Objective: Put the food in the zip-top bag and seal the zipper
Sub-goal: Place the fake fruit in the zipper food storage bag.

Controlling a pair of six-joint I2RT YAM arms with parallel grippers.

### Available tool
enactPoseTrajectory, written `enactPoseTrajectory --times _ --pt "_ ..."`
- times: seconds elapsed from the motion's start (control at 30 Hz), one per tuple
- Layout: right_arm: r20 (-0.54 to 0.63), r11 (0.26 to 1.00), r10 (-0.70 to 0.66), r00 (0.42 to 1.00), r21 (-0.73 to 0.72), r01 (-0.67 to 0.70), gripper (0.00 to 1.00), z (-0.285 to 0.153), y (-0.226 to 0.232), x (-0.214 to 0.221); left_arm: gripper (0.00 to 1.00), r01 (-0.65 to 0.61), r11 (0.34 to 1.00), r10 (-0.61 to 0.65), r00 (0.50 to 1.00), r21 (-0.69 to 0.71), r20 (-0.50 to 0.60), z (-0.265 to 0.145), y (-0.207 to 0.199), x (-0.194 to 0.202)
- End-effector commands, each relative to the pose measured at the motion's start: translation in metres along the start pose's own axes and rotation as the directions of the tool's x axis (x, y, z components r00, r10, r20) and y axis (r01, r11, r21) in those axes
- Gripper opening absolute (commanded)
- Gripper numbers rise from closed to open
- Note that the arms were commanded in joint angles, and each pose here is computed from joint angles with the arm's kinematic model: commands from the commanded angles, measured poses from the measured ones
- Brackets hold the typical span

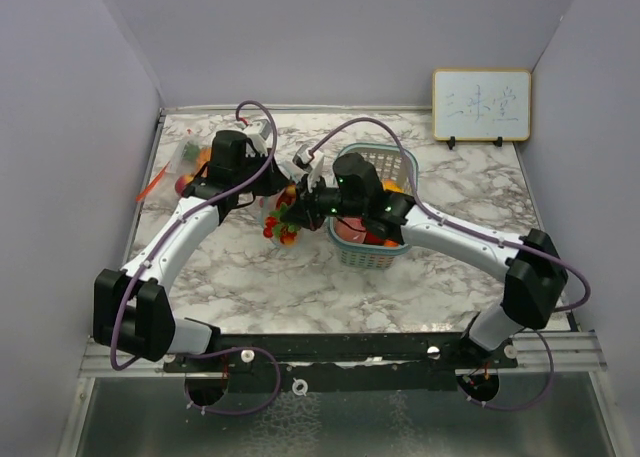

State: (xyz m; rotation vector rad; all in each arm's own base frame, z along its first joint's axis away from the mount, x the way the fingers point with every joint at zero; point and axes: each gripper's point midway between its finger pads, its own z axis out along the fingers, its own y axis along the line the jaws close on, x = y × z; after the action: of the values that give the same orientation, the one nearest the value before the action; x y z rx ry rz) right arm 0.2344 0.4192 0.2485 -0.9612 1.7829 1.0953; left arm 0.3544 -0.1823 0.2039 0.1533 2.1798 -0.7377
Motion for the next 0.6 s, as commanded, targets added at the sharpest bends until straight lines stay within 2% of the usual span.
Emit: enactPoseTrajectory --times 0.0,0.1,0.3,0.4,0.57 --pt "0.047 0.991 -0.006 0.999 0.136 -0.001 0.01 0.036 -0.039 -0.004 0.0 -0.048 0.996 0.047 0.999 0.076 0.017 -0.004 -0.021 -0.013" --pt "0.049 0.965 -0.009 0.999 0.26 -0.004 0.01 0.043 -0.066 0.001 0.0 -0.064 0.994 0.061 0.998 0.093 0.027 -0.01 -0.027 -0.015" --pt "0.064 0.871 -0.053 0.997 0.491 0.014 0.01 0.027 -0.108 -0.007 0.0 -0.092 0.995 0.092 0.996 0.042 0.002 -0.032 -0.021 -0.002" --pt "0.07 0.833 -0.053 0.996 0.553 0.006 0.01 0.025 -0.122 -0.009 0.0 -0.089 0.996 0.089 0.996 0.014 0.004 -0.041 -0.016 0.006" --pt "0.126 0.809 -0.019 0.992 0.585 -0.059 0.02 0.032 -0.129 -0.018 0.0 -0.039 0.998 0.038 0.999 0.055 0.013 -0.043 -0.022 0.019"
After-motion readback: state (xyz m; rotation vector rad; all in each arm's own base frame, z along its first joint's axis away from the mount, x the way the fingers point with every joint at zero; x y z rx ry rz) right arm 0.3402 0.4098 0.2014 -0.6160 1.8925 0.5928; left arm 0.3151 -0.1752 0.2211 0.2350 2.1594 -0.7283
